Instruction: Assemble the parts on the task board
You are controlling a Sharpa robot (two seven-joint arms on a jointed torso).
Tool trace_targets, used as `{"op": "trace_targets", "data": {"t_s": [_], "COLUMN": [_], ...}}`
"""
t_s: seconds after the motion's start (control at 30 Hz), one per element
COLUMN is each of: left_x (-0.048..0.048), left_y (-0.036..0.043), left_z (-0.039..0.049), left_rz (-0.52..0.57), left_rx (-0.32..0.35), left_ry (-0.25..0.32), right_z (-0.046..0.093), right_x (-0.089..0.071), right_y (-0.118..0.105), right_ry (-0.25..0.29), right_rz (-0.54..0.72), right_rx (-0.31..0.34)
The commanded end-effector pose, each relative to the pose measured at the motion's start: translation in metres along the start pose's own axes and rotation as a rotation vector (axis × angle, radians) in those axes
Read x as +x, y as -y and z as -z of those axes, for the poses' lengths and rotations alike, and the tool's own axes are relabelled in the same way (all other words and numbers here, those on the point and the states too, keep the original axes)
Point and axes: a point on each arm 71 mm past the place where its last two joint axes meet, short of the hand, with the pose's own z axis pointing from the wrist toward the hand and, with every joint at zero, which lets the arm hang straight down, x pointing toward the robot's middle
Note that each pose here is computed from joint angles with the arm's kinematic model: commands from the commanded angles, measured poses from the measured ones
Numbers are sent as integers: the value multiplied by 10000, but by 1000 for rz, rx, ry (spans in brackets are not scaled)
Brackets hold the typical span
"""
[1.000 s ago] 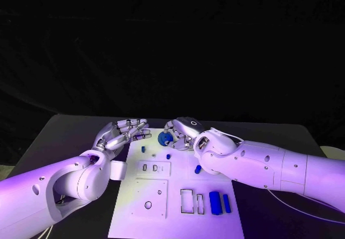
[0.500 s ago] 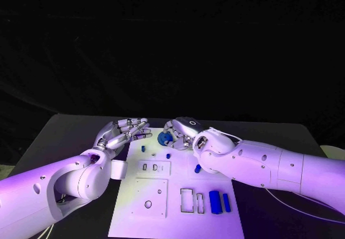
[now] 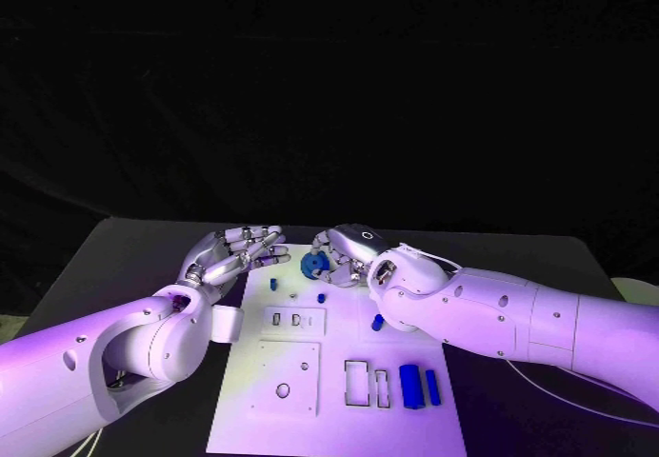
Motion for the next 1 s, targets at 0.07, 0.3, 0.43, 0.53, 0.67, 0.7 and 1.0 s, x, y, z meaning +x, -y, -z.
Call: {"op": "trace_targets", "data": {"t_s": [0.07, 0.3, 0.43, 0.53, 0.67, 0.7, 1.0], "left_x": [21, 18, 16, 14, 10, 10, 10], "left_y": [15, 17, 17, 17, 16, 16, 14], "left_z": [-3, -1, -1, -2, -3, -3, -6], "left_rz": [9, 8, 8, 8, 7, 7, 7], "left_rx": [7, 7, 7, 7, 7, 7, 6], "left_ry": [-14, -14, -13, -13, -12, -12, -12], "right_z": [29, 40, 41, 43, 45, 46, 65], "right_x": [47, 39, 35, 32, 29, 28, 22], "right_y": [26, 43, 37, 35, 38, 38, 38], "right_ry": [-31, -19, -12, -8, -4, -4, 1], "right_rz": [3, 2, 1, 0, -2, -3, -10], "right_rx": [8, 14, 13, 12, 11, 11, 8]}}
